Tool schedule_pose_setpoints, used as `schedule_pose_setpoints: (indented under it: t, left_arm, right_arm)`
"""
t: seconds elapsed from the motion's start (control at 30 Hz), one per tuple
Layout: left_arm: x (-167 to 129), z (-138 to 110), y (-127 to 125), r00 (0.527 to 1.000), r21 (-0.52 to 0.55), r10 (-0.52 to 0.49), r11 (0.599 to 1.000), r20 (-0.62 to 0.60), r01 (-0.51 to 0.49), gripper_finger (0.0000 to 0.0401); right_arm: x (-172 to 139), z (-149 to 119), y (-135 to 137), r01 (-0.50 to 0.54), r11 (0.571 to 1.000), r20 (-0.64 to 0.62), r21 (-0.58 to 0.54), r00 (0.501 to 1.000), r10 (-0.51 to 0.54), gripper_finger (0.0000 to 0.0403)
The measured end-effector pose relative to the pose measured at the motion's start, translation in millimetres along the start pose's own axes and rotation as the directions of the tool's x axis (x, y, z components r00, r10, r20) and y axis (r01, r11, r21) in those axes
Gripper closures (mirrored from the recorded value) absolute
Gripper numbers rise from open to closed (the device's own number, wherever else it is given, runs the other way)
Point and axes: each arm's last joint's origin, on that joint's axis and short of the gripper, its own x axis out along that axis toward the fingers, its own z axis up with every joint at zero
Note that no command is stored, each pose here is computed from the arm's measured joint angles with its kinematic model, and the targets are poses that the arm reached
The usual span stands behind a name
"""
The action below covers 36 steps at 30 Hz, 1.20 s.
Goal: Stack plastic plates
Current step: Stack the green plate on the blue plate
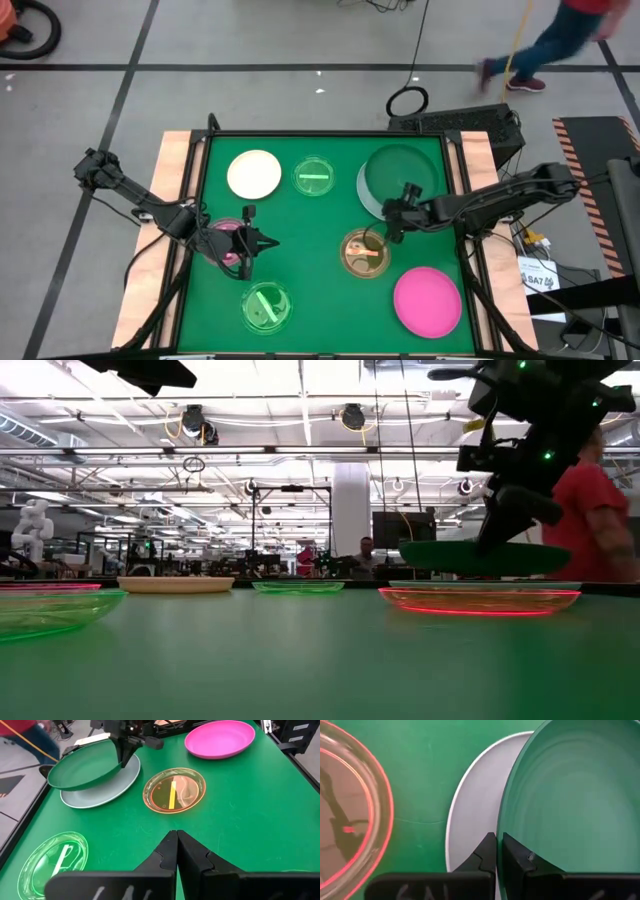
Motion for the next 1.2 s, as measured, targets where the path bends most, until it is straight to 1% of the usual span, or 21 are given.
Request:
schedule_pose_setpoints:
  t: [0.13, 0.23, 0.4, 0.47, 0.57, 0.93, 1.0, 1.2]
  left_arm:
    - [0, 0, 0, 1.000, 0.001, 0.000, 1.000, 0.000, 0.000, 0.0393]
    - [0, 0, 0, 1.000, 0.005, 0.000, 1.000, 0.000, 0.000, 0.0393]
    - [0, 0, 0, 1.000, 0.008, 0.000, 1.000, 0.000, 0.000, 0.0393]
    - [0, 0, 0, 1.000, 0.008, 0.000, 1.000, 0.000, 0.000, 0.0393]
    - [0, 0, 0, 1.000, 0.008, 0.000, 1.000, 0.000, 0.000, 0.0393]
    - [0, 0, 0, 1.000, 0.008, 0.000, 1.000, 0.000, 0.000, 0.0393]
    - [0, 0, 0, 1.000, 0.008, 0.000, 1.000, 0.000, 0.000, 0.0393]
    - [0, 0, 0, 1.000, 0.007, 0.000, 1.000, 0.000, 0.000, 0.0393]
  right_arm:
    - [6, 1, 0, 0.011, 1.000, -0.018, -0.005, 1.000, -0.011, 0.0399]
    - [12, 1, 1, -0.003, 1.000, -0.043, -0.011, 0.999, 0.003, 0.0399]
    - [17, 0, 2, 0.001, 1.000, -0.062, -0.017, 0.998, -0.002, 0.0399]
    - [18, 0, 2, -0.017, 1.000, -0.071, -0.022, 0.997, 0.015, 0.0399]
    - [19, 1, 4, -0.044, 0.999, -0.067, -0.022, 0.997, 0.042, 0.0399]
    - [19, 2, 5, -0.048, 0.999, -0.066, -0.026, 0.997, 0.047, 0.0399]
    - [19, 2, 5, -0.067, 0.997, -0.071, -0.024, 0.995, 0.065, 0.0398]
    - [19, 1, 5, -0.073, 0.997, -0.076, -0.020, 0.995, 0.071, 0.0381]
